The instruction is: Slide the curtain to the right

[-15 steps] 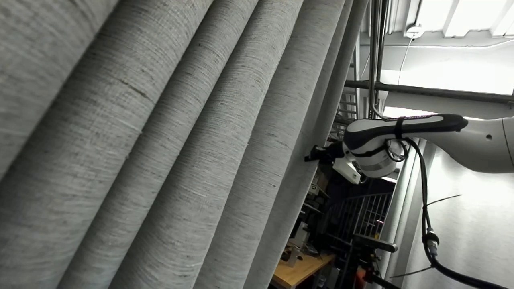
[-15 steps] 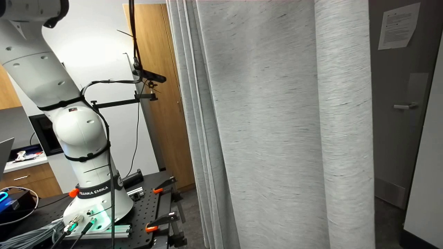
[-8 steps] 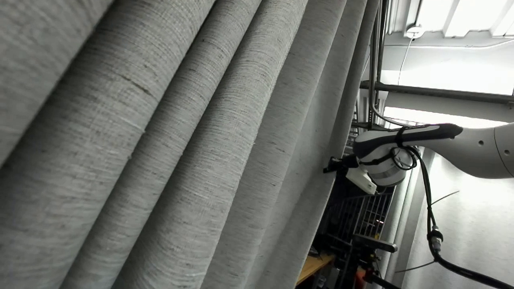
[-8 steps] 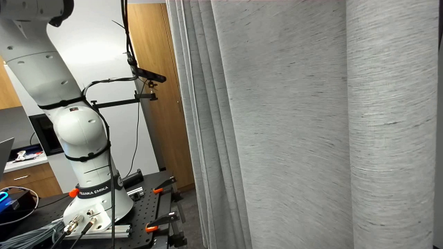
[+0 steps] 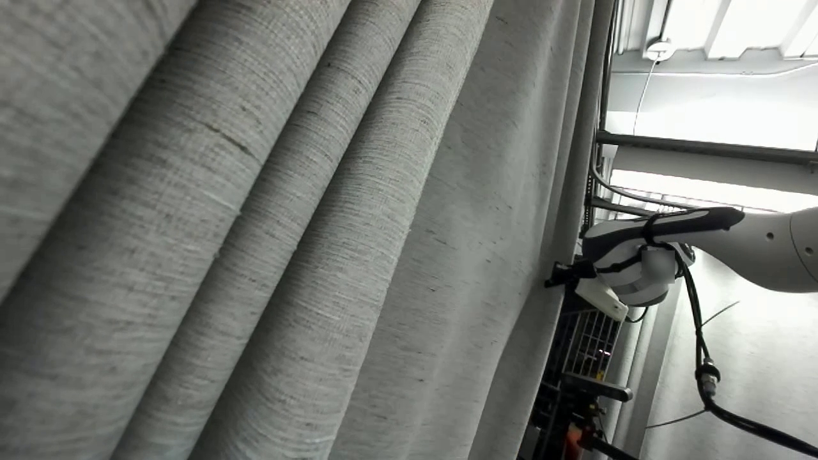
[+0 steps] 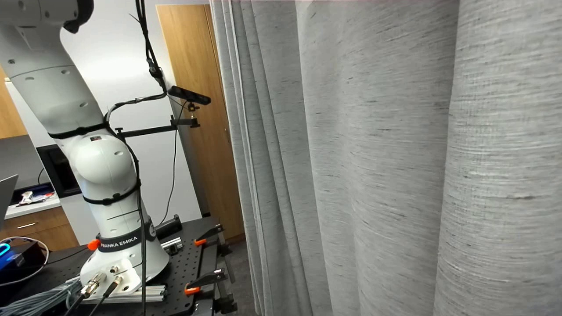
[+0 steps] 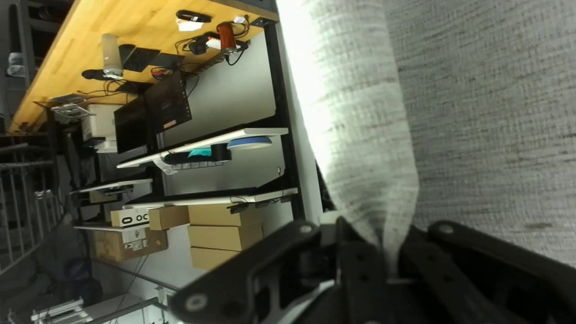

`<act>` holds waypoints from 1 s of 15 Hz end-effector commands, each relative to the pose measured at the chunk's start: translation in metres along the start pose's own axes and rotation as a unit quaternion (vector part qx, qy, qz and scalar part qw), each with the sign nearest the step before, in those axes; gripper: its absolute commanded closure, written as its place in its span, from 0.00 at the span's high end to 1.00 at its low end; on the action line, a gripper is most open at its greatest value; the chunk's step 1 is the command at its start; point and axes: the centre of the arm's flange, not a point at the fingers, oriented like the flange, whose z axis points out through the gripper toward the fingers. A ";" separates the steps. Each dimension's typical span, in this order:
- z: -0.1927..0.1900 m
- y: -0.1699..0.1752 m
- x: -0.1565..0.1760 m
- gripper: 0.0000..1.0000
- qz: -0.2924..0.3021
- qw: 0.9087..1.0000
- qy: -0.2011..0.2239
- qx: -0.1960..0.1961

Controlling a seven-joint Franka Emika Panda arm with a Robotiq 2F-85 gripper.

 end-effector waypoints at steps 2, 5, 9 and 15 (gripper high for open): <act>0.017 0.081 -0.032 0.00 0.033 0.996 -0.046 -0.062; 0.004 0.110 -0.026 0.00 0.042 0.995 -0.035 -0.084; 0.003 0.131 -0.021 0.00 0.049 0.993 -0.028 -0.099; 0.040 0.080 -0.033 0.00 0.055 0.996 -0.048 -0.055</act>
